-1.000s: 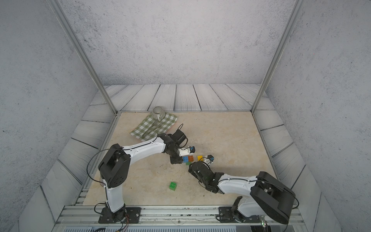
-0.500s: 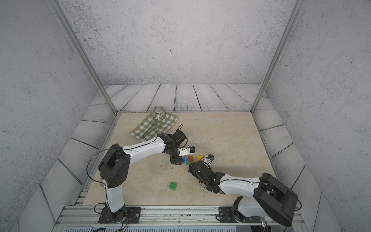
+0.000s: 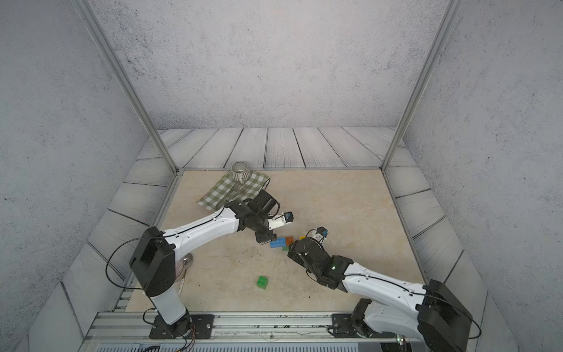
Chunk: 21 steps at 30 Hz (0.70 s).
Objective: Assemble the number 4 with lego
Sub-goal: Assemble the lego brick with the lego brick, then pick up the lego brick from the center of the board.
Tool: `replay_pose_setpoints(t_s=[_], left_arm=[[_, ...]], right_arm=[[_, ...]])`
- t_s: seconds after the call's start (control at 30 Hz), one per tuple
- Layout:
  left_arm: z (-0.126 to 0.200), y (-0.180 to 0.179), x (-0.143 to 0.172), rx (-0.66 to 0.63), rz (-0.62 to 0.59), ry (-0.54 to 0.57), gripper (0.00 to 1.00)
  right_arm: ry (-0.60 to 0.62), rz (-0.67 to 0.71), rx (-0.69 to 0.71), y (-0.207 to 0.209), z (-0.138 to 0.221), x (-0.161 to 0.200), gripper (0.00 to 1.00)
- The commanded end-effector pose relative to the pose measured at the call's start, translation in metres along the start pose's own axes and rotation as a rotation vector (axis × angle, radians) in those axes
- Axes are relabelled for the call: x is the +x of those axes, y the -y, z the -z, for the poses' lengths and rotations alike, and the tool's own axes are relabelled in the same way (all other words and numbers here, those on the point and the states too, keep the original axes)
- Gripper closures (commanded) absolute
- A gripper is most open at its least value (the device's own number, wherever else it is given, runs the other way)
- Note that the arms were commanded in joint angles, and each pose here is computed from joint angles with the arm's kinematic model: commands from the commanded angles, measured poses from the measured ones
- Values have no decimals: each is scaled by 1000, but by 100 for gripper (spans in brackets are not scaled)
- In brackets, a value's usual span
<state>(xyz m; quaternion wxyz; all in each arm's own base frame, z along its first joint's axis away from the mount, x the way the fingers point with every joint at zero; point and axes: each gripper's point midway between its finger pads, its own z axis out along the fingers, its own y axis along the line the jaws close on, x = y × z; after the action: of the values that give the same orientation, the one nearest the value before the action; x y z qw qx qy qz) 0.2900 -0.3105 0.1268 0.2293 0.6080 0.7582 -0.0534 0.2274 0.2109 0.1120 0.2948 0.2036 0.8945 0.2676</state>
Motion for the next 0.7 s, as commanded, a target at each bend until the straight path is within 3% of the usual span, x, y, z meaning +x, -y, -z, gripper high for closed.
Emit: replay_pose_setpoints(t_s=[0.0, 0.33, 0.67], left_arm=[[11, -11, 5, -79, 81, 19, 34], [47, -9, 28, -143, 329, 91, 32], [63, 11, 53, -107, 520, 190, 20]], right_arm=[[-58, 75, 158, 32, 16, -5, 23], [-341, 130, 432, 84, 41, 6, 24], [-375, 98, 555, 108, 40, 16, 27]])
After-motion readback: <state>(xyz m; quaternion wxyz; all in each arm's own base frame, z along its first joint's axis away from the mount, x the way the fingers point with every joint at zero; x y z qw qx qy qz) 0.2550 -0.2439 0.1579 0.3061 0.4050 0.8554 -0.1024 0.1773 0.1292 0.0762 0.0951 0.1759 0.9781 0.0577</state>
